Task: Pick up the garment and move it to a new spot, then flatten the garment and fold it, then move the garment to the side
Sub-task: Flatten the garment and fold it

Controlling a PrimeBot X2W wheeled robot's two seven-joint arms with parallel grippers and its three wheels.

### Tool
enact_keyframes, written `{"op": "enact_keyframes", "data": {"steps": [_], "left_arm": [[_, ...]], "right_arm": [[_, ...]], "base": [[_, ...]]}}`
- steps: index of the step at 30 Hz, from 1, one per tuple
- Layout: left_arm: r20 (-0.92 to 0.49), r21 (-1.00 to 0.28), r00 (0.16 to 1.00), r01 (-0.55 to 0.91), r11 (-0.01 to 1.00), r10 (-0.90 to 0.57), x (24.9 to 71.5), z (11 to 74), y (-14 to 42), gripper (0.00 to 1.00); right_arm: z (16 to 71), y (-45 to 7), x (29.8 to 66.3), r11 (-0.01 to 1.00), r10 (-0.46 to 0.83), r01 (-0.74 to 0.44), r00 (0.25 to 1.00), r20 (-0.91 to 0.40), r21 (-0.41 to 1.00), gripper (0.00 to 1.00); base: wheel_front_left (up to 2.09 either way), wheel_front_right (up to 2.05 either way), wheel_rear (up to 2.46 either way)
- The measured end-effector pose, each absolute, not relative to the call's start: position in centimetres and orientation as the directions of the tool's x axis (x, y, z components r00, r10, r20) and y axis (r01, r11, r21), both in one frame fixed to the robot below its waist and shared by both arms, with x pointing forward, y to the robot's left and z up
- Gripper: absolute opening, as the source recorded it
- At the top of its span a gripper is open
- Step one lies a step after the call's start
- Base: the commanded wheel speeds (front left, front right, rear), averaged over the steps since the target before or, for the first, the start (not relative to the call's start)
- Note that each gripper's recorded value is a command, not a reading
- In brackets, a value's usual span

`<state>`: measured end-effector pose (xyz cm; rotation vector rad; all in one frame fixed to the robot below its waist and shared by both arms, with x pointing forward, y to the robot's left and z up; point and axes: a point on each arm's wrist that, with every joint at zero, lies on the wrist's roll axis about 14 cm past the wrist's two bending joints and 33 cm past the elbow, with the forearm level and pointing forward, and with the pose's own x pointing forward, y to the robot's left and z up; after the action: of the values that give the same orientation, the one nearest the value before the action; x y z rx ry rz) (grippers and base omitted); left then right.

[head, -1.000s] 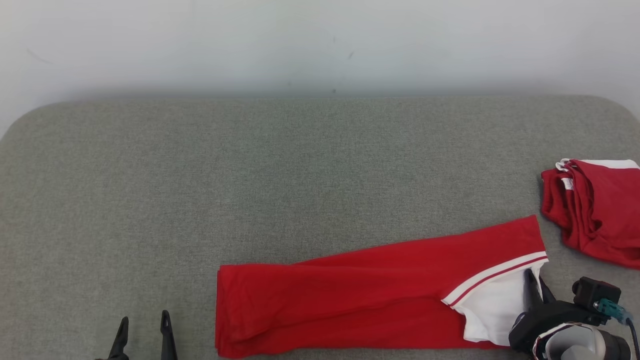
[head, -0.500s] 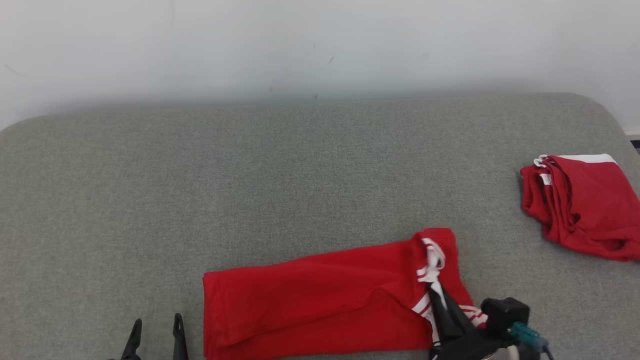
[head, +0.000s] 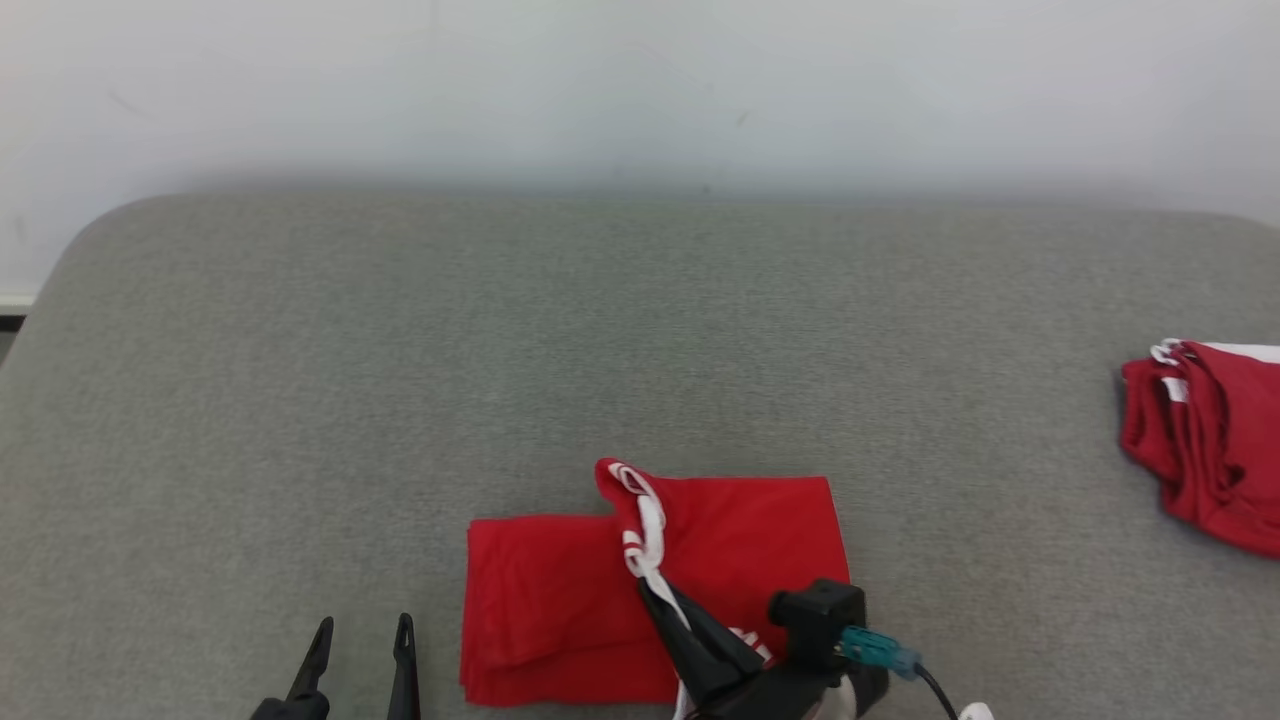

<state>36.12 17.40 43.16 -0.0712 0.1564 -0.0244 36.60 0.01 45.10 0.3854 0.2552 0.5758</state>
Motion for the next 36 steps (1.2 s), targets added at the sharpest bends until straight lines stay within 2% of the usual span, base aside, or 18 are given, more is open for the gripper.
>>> {"op": "enact_keyframes", "data": {"steps": [4,10,11,12,13,15,20,25,30,36], "left_arm": [[-0.162,-0.071,0.987,-0.018,0.997,0.006,35.1,43.0,18.5,1.0],[-0.161,-0.065,0.985,-0.073,0.995,0.062,33.9,43.1,20.1,1.0],[-0.16,-0.064,0.985,-0.081,0.995,0.07,33.8,43.2,20.3,1.0],[-0.159,-0.062,0.984,-0.089,0.994,0.078,33.7,43.2,20.6,1.0],[-0.158,-0.06,0.984,-0.094,0.994,0.083,33.6,43.3,20.7,1.0],[-0.156,-0.058,0.984,-0.1,0.993,0.09,33.7,43.3,20.9,1.0],[-0.145,-0.053,0.986,-0.095,0.994,0.086,34.4,43.6,20.7,1.0],[-0.127,-0.046,0.989,-0.087,0.995,0.081,35.2,44.1,20.6,1.0],[-0.116,-0.046,0.991,-0.075,0.996,0.069,35.8,44.4,20.2,1.0],[-0.102,-0.045,0.994,-0.047,0.998,0.042,36.3,44.8,19.3,1.0]], "right_arm": [[45.3,3.8,36.4,0.709,0.669,-0.578,0.733,-0.127,0.404,0.0],[45.1,5.8,36.9,0.676,0.707,-0.615,0.696,-0.125,0.406,0.0],[45.2,6.0,37.0,0.672,0.71,-0.616,0.694,-0.12,0.412,0.27],[45.4,6.2,37.1,0.669,0.71,-0.616,0.695,-0.113,0.417,0.93],[45.6,6.2,37.3,0.667,0.71,-0.615,0.696,-0.108,0.42,1.0],[45.9,5.8,37.8,0.675,0.695,-0.599,0.712,-0.099,0.43,1.0],[48.1,2.2,40.4,0.739,0.586,-0.521,0.81,-0.025,0.426,1.0],[47.9,-4.8,41.5,0.857,0.399,-0.366,0.917,-0.017,0.363,1.0],[46.9,-12.0,40.1,0.945,0.211,-0.194,0.977,-0.04,0.264,1.0],[47.1,-17.8,37.7,0.983,0.051,-0.045,0.998,-0.028,0.179,1.0]], "base": [[0.0,0.0,0.0],[0.0,0.0,0.0],[0.0,0.0,0.0],[0.0,0.0,0.0],[0.0,0.0,0.0],[0.0,0.0,0.0],[0.0,0.0,0.0],[0.0,0.0,0.0],[0.0,0.0,0.0],[0.0,0.0,0.0]]}}
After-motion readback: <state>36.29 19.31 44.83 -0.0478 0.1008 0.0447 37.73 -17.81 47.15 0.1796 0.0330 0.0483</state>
